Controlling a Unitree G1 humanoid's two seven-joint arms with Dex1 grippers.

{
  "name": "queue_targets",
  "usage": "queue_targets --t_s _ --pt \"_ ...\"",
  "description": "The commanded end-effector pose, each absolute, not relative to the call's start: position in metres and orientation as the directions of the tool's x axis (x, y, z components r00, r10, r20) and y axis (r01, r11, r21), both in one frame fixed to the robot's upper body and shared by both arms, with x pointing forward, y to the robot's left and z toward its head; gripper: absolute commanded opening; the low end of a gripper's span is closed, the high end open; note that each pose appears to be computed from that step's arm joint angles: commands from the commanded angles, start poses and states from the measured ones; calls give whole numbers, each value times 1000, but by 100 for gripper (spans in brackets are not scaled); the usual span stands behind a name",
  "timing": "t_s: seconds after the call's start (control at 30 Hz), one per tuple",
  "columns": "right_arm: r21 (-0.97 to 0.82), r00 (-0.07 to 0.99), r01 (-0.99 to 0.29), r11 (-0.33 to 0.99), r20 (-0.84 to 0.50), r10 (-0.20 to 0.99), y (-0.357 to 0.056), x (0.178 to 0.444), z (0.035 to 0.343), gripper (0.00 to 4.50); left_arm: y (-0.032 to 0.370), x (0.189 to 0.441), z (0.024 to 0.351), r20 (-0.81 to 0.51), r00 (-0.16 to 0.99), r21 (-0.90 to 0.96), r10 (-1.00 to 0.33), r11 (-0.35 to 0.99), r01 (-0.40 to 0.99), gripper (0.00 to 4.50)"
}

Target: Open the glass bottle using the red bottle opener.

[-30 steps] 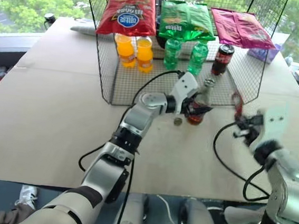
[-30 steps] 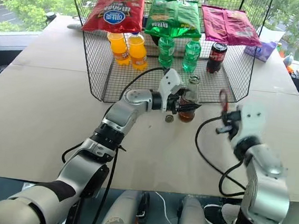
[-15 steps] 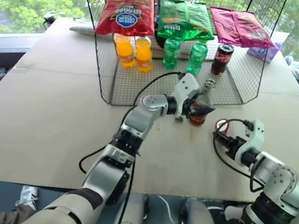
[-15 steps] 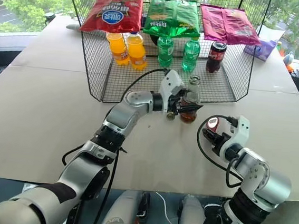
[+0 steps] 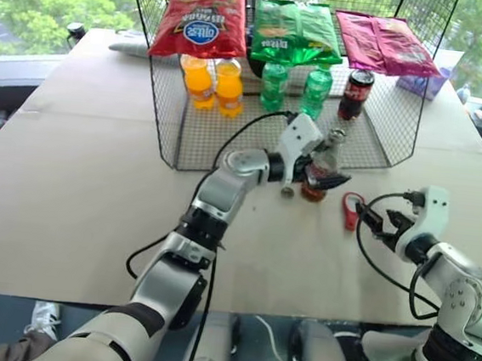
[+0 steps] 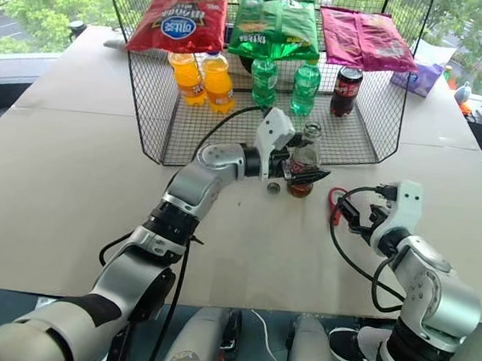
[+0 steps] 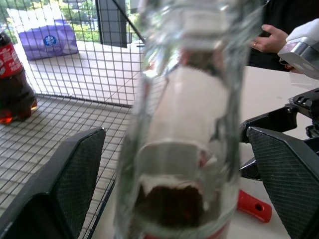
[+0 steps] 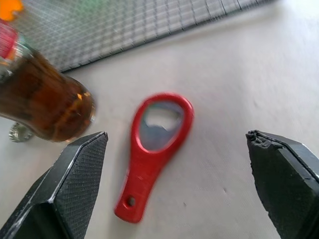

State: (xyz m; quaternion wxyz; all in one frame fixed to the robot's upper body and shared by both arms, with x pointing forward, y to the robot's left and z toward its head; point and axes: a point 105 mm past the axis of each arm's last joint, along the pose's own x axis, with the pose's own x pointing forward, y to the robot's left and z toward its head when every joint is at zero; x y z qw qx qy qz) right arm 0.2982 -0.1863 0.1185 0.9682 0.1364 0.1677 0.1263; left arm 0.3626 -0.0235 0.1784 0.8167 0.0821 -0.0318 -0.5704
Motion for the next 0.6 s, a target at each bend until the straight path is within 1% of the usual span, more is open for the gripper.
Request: queue_targets --t_s 0.03,0.27,0.37,0.43,0.6 --pt "261 932 -246 934 -202 302 -182 298 139 450 -26 357 195 13 323 209 -946 318 925 445" --pt "206 932 -288 935 -166 323 -180 300 147 450 -21 356 198 16 328 217 -944 324 921 445" --pt "180 930 -309 934 -147 336 -180 298 151 450 -10 356 199 13 343 222 -939 337 915 445" --pt "159 929 -317 935 -149 340 -182 296 151 450 3 352 198 7 346 222 -938 339 914 445" --pt "120 927 -319 940 -166 336 -187 291 145 450 23 336 194 -12 312 224 -950 302 927 445"
